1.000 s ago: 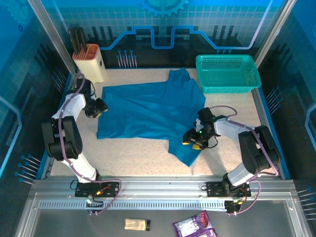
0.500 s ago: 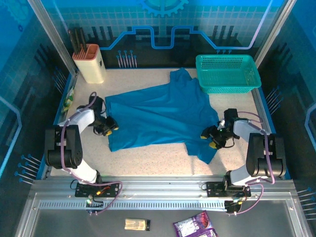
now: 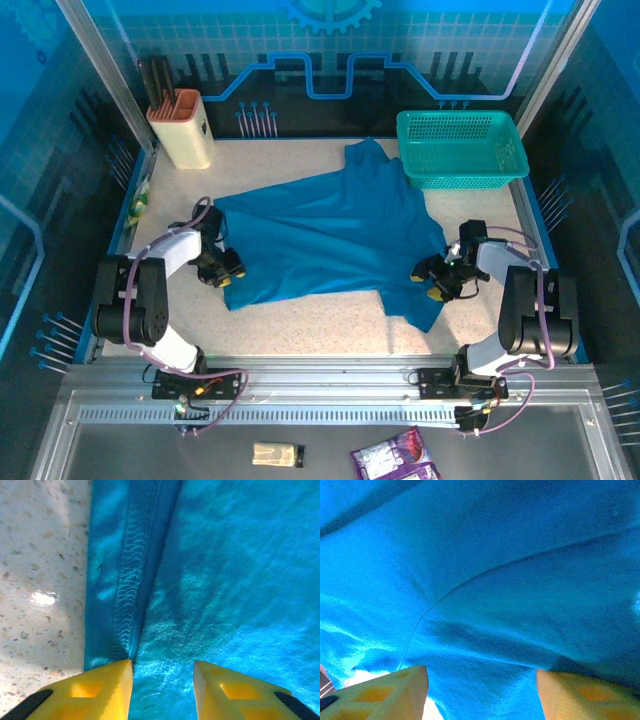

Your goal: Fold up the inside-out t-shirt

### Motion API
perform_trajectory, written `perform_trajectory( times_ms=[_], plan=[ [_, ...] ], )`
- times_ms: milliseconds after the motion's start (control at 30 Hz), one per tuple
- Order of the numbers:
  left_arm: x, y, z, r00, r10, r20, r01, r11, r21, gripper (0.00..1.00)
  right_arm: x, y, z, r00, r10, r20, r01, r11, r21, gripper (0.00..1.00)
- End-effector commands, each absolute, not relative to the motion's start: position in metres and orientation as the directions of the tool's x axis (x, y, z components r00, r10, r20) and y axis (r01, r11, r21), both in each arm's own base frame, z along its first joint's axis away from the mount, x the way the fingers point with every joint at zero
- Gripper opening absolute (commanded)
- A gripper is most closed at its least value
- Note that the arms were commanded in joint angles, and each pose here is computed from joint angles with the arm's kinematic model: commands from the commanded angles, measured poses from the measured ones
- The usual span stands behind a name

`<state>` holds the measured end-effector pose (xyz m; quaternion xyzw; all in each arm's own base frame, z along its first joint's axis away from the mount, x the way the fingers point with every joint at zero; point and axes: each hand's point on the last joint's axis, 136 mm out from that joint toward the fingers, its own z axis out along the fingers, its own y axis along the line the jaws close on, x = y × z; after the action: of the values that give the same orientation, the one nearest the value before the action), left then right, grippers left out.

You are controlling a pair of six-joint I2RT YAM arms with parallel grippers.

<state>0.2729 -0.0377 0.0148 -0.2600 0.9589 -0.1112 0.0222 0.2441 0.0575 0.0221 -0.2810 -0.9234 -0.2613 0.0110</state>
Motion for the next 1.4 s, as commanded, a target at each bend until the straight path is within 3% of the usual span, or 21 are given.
perform_trajectory(
  times_ms=[0,300,500,700,867,967,1233,1367],
  plan=[
    [0.273,-0.035,0.007,-0.863,-0.505,0.020,-0.500,0.847,-0.182,0.34,0.237,0.043,0.009,-0.829,0.531,0.175,0.552,0.728,0.407,0.61],
    [0.286,-0.037,0.031,-0.866,-0.497,-0.048,-0.479,0.853,-0.206,0.06,0.236,0.043,0.007,-0.825,0.536,0.180,0.558,0.722,0.408,0.60],
    [0.292,-0.037,0.051,-0.865,-0.495,-0.083,-0.467,0.854,-0.228,0.14,0.235,0.042,0.007,-0.827,0.534,0.176,0.555,0.727,0.403,0.60],
    [0.295,-0.040,0.050,-0.872,-0.483,-0.078,-0.455,0.859,-0.235,0.09,0.237,0.043,0.009,-0.829,0.532,0.172,0.552,0.728,0.407,0.59],
    [0.295,-0.041,0.050,-0.876,-0.477,-0.073,-0.449,0.861,-0.238,0.24,0.238,0.042,0.011,-0.831,0.531,0.165,0.548,0.731,0.407,0.59],
    [0.293,-0.042,0.048,-0.877,-0.475,-0.068,-0.447,0.861,-0.241,0.23,0.238,0.042,0.011,-0.831,0.531,0.166,0.548,0.730,0.408,0.59],
    [0.293,-0.044,0.044,-0.880,-0.470,-0.060,-0.444,0.862,-0.247,0.02,0.238,0.042,0.015,-0.832,0.530,0.161,0.545,0.732,0.409,0.59],
    [0.298,-0.047,0.062,-0.883,-0.459,-0.098,-0.421,0.866,-0.270,0.01,0.237,0.041,0.015,-0.833,0.530,0.157,0.544,0.735,0.405,0.58]
  ],
)
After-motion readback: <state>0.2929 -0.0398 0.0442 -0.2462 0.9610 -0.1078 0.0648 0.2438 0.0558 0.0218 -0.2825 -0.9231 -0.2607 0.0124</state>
